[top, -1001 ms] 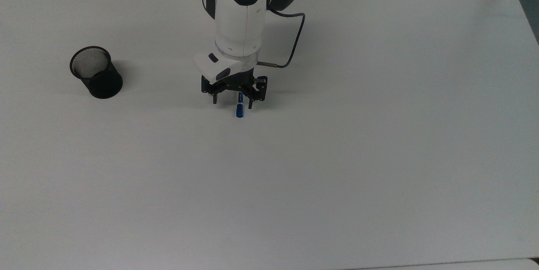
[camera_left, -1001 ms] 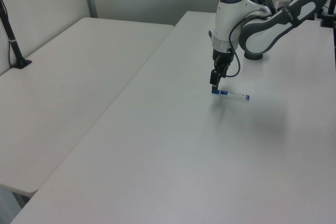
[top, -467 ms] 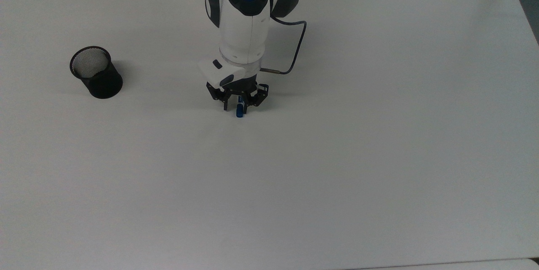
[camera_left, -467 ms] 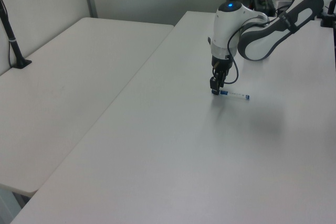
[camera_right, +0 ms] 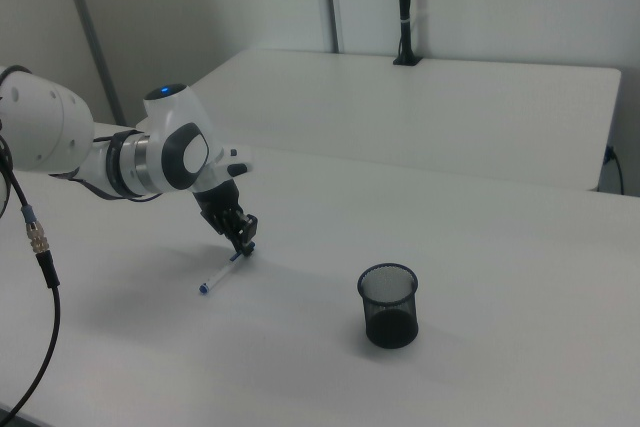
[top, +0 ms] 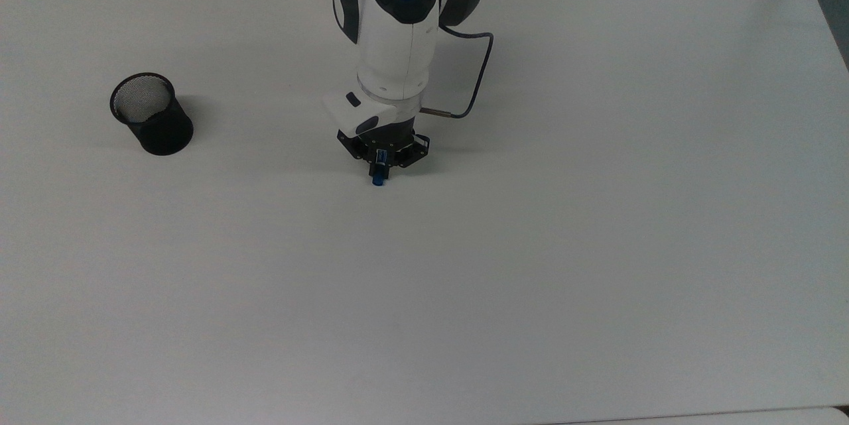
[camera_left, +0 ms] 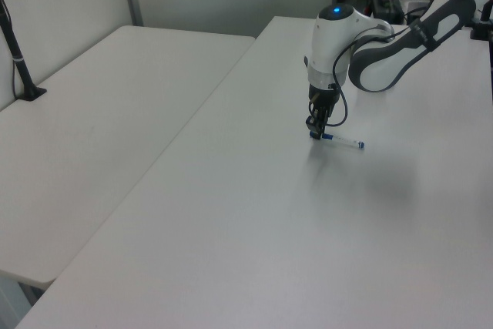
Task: Insert the marker
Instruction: 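Close the gripper on the marker near its blue cap, then lift the marker and carry it over the black mesh cup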
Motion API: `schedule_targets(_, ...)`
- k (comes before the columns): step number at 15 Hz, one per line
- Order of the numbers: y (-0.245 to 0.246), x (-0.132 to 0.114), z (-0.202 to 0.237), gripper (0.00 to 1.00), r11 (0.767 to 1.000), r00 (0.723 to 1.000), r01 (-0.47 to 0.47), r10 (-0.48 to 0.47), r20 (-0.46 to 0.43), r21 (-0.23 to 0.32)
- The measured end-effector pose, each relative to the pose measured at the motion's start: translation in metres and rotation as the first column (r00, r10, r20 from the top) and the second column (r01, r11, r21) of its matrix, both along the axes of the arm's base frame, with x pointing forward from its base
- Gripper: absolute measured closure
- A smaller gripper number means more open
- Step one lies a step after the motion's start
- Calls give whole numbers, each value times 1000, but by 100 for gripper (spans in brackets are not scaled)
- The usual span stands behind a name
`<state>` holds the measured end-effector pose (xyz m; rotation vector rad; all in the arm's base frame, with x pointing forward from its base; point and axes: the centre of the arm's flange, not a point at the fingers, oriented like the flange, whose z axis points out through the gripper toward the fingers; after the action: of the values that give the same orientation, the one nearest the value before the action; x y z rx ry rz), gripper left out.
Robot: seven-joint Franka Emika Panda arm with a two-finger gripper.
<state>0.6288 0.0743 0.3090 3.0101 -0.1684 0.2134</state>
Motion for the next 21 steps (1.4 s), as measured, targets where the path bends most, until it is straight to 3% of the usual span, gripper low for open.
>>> schedule_targets(3,-9,7,34,82,999,998,32,-32,63,5)
schedule_targets(5,-39,9,87,82,997,986,81,-82,147,7)
schedule_targets(10,-119,-13,188,82,988,946,152,-140,294,-20)
schedule_targets(15,-199,-36,217,82,993,921,110,-85,381,-44)
schedule_targets(21,-294,-72,210,82,1000,877,27,-24,480,0)
